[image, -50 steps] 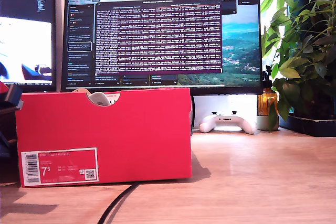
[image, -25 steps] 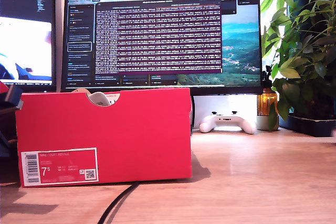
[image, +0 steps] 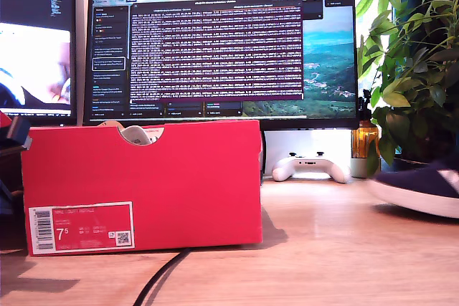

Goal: Pack the blue shoes by picking the first shoe and placing it inside the red shoebox, left side, then picking and rotating the second shoe and placing it in the shoebox

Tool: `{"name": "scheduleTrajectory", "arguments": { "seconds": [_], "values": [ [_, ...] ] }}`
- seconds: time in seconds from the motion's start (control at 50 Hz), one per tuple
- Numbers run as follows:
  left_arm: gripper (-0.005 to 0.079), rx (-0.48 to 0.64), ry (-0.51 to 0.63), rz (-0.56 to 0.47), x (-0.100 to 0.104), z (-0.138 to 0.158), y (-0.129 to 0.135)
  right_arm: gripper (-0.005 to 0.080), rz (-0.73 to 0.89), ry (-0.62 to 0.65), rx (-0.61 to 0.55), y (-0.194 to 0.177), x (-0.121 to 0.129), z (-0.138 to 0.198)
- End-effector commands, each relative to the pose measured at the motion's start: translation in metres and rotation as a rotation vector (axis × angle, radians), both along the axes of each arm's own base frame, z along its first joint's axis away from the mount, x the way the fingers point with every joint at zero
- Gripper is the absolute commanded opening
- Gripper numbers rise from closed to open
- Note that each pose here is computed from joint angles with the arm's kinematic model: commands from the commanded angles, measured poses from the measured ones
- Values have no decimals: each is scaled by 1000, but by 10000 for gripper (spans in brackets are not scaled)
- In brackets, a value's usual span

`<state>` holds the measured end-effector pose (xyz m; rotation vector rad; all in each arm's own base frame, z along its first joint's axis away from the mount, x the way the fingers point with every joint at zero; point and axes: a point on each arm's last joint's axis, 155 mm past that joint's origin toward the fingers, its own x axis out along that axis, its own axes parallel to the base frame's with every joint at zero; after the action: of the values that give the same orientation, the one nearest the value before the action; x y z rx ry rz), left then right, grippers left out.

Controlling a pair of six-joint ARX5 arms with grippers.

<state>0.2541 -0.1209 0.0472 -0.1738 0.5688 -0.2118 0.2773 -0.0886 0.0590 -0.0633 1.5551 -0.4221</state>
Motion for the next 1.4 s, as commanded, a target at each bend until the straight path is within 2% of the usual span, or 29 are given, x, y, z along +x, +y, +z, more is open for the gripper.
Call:
{"name": "scheduleTrajectory", "arguments": {
  "seconds": [0.0, 0.14, 0.22, 0.38, 0.46, 0.5, 0.58, 0.74, 0.86, 1.0, 1.16, 1.38],
  "values": [
    [-20, 8, 2, 1, -1, -3, 2, -13, 157, -11, 21, 18, 17, 11],
    [-20, 8, 2, 1, -1, -3, 2, -13, 337, -44, 31, 34, 41, 30],
    [-20, 8, 2, 1, -1, -3, 2, -13, 368, -99, 23, 41, 58, 45],
    [-20, 8, 2, 1, -1, -3, 2, -13, 595, -156, -10, 62, 87, 81],
    [-20, 8, 2, 1, -1, -3, 2, -13, 779, -176, -38, 78, 101, 101],
    [-20, 8, 2, 1, -1, -3, 2, -13, 810, -210, -36, 89, 108, 111],
    [-20, 8, 2, 1, -1, -3, 2, -13, 986, -260, -47, 116, 122, 132],
    [-20, 8, 2, 1, -1, -3, 2, -13, 1252, -479, -27, 186, 150, 181],
    [-20, 8, 2, 1, -1, -3, 2, -13, 1416, -636, -22, 240, 159, 215],
    [-20, 8, 2, 1, -1, -3, 2, -13, 1528, -810, -15, 291, 163, 246],
    [-20, 8, 2, 1, -1, -3, 2, -13, 1603, -949, -57, 328, 170, 269],
    [-20, 8, 2, 1, -1, -3, 2, -13, 1619, -1037, -75, 353, 183, 275]
  ]
}}
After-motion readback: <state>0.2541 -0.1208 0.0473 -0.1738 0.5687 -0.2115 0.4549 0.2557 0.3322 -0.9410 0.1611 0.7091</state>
